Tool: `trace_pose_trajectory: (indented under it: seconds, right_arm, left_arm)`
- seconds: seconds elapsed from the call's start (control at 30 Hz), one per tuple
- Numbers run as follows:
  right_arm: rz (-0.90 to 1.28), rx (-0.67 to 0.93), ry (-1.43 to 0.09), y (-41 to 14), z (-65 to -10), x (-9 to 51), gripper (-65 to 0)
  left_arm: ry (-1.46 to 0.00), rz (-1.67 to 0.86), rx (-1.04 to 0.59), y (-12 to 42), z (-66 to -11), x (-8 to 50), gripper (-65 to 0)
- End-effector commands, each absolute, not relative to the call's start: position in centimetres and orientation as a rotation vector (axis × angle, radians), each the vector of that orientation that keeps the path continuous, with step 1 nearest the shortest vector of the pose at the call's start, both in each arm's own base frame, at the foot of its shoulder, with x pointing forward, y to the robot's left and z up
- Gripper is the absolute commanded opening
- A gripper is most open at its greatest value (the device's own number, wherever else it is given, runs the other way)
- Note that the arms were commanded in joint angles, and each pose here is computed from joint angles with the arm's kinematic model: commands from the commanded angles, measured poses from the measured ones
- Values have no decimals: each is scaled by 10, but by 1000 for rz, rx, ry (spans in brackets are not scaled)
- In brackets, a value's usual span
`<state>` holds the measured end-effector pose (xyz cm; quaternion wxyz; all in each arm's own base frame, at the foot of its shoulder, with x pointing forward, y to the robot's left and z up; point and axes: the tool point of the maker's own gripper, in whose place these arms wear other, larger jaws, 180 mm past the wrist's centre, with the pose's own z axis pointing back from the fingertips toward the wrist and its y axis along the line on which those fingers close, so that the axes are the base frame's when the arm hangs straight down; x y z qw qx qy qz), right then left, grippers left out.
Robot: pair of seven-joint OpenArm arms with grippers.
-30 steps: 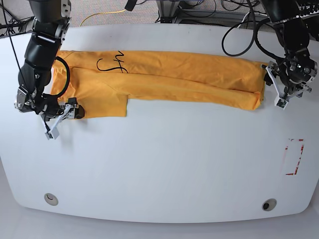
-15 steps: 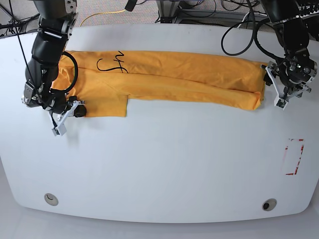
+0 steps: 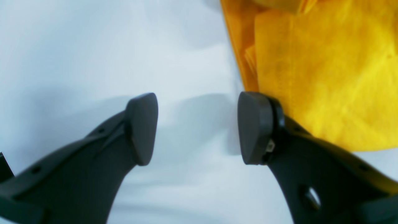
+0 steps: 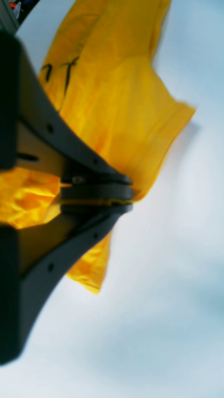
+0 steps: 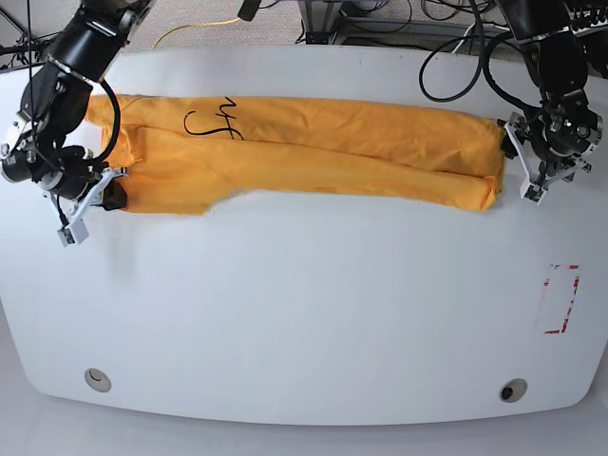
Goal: Fold the T-shirt properly
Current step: 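Smooth the folded strip with both grippers and release it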
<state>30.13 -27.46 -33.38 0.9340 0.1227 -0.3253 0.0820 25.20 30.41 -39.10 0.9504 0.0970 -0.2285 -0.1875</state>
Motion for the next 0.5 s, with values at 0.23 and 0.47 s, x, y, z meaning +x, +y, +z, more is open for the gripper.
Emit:
trace_pose_trajectory:
  seconds: [0.23,0.47]
  right_arm:
    - [196,249,-716,-272,-314,256,-650]
    - [191,249,-634,-271,-333,227,-650]
  left_arm:
    - [-498,-397,212,305,-381,261,-272]
    - [-491,-439,197,292,-385,263,-272]
